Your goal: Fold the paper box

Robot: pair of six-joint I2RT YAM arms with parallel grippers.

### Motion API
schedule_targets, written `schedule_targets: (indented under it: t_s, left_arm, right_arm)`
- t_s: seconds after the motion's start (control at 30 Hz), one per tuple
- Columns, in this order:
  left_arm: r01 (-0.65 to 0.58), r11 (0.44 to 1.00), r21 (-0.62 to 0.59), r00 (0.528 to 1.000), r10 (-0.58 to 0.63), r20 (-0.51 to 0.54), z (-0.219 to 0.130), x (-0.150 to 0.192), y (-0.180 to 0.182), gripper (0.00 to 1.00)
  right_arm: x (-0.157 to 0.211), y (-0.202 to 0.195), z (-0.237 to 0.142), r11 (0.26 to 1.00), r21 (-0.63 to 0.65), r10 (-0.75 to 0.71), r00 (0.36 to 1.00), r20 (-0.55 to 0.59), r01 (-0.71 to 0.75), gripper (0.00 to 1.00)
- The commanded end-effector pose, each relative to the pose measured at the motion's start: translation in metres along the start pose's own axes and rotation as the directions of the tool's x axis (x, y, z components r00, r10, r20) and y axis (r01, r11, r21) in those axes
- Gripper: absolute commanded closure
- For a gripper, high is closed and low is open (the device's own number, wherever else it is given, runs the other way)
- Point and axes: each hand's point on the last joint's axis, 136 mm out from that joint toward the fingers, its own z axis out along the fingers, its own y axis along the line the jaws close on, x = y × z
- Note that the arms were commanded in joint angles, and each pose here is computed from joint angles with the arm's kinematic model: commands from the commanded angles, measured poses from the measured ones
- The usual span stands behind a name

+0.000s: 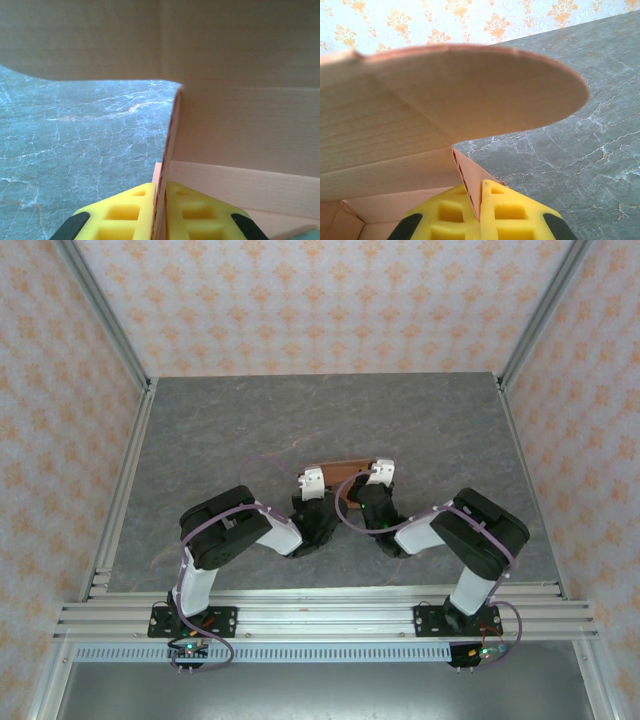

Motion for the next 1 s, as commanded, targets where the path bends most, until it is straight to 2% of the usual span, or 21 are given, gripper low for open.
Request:
schedule_targets:
  t_s: [0.0,0.17,0.4,0.63,0.77,0.97]
  left_arm:
    - [-0.069,0.997,-0.035,0.997,0.068,-0.022,-0.003,0.019,0.017,0.87]
    - [-0.074,0.996,-0.041,0.997,0.073,-0.025,-0.004,0.026,0.023,0.87]
    - [-0.050,0.998,-0.023,0.999,0.049,-0.020,-0.007,0.017,0.023,0.85]
    - [-0.022,1.000,0.004,0.999,0.022,-0.025,-0.010,0.003,0.016,0.78]
    - [-0.010,1.000,0.012,0.999,0.010,-0.034,-0.012,0.000,0.016,0.70]
    - [0.025,0.999,0.020,0.999,-0.025,-0.025,-0.018,-0.024,0.016,0.66]
  right_arm:
    - [0.048,-0.011,-0.007,0.995,-0.023,-0.097,0.988,-0.120,0.094,0.98]
    - [0.054,-0.014,-0.008,0.992,-0.036,-0.120,0.987,-0.103,0.117,0.98]
    - [0.056,-0.020,-0.010,0.990,-0.020,-0.137,0.986,-0.099,0.136,0.98]
    - [0.050,-0.023,-0.009,0.989,0.024,-0.145,0.983,-0.114,0.149,0.99]
    - [0.049,-0.025,-0.008,0.985,0.043,-0.158,0.980,-0.122,0.164,0.99]
    - [0.043,-0.023,-0.006,0.982,0.053,-0.173,0.978,-0.120,0.180,0.99]
